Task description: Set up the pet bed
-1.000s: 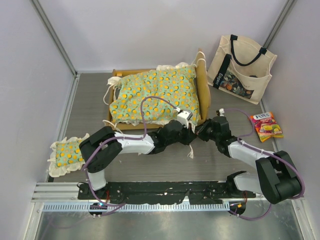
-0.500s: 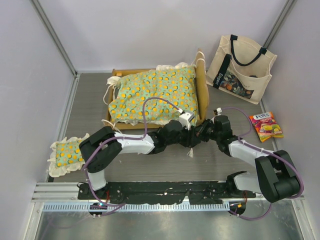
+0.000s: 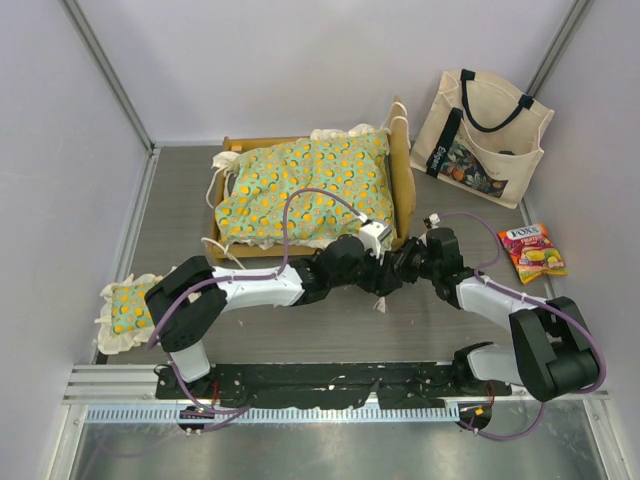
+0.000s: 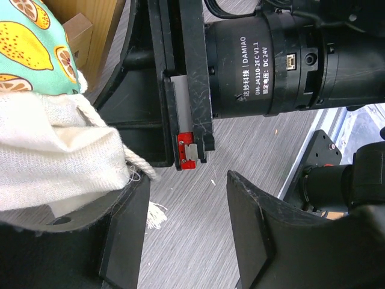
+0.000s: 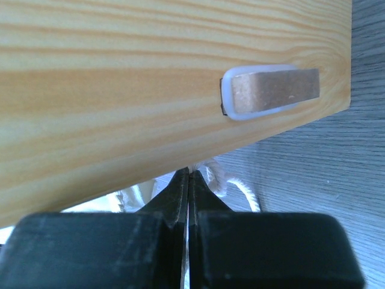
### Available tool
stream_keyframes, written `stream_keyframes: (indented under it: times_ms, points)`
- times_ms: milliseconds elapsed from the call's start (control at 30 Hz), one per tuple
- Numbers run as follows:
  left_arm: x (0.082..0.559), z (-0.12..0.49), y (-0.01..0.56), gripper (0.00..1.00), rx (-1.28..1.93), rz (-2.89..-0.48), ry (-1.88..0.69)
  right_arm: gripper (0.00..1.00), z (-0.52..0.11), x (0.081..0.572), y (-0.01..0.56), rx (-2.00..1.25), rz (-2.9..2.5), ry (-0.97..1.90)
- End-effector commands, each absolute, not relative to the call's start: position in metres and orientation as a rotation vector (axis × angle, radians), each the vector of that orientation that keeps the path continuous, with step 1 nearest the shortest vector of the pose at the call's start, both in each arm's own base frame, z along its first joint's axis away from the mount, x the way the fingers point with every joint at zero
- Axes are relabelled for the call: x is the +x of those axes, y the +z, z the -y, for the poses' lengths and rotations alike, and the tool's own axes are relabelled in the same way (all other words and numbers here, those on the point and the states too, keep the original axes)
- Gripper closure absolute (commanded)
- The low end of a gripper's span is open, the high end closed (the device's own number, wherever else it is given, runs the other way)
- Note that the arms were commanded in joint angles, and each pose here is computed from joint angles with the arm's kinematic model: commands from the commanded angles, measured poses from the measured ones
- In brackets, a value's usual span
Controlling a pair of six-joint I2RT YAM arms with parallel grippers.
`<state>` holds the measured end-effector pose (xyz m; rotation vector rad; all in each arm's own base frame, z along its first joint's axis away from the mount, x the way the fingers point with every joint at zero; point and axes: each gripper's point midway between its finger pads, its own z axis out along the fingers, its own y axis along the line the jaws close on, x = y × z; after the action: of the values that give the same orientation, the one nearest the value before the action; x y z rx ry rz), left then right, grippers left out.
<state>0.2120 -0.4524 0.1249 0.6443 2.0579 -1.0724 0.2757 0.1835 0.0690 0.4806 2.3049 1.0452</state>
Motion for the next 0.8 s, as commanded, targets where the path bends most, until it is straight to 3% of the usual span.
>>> stream_keyframes:
  times_ms: [0,467,567,767]
  points:
    - [0.214,0.459,0.163,0.43,0.664,-1.975,-1.099,0.99,-0.194,0.287,0.089,0.395,-2.256,1.082]
    - [0.220,0.452,0.157,0.23,0.681,-2.028,-0.999,0.99,-0.195,0.287,0.087,0.394,-2.261,1.088]
    - [0.219,0.454,0.156,0.31,0.723,-2.040,-0.994,0.99,-0.195,0.288,0.088,0.394,-2.261,1.088]
    - [0.222,0.443,0.160,0.32,0.685,-2.053,-0.943,0.99,-0.196,0.289,0.087,0.395,-2.261,1.088]
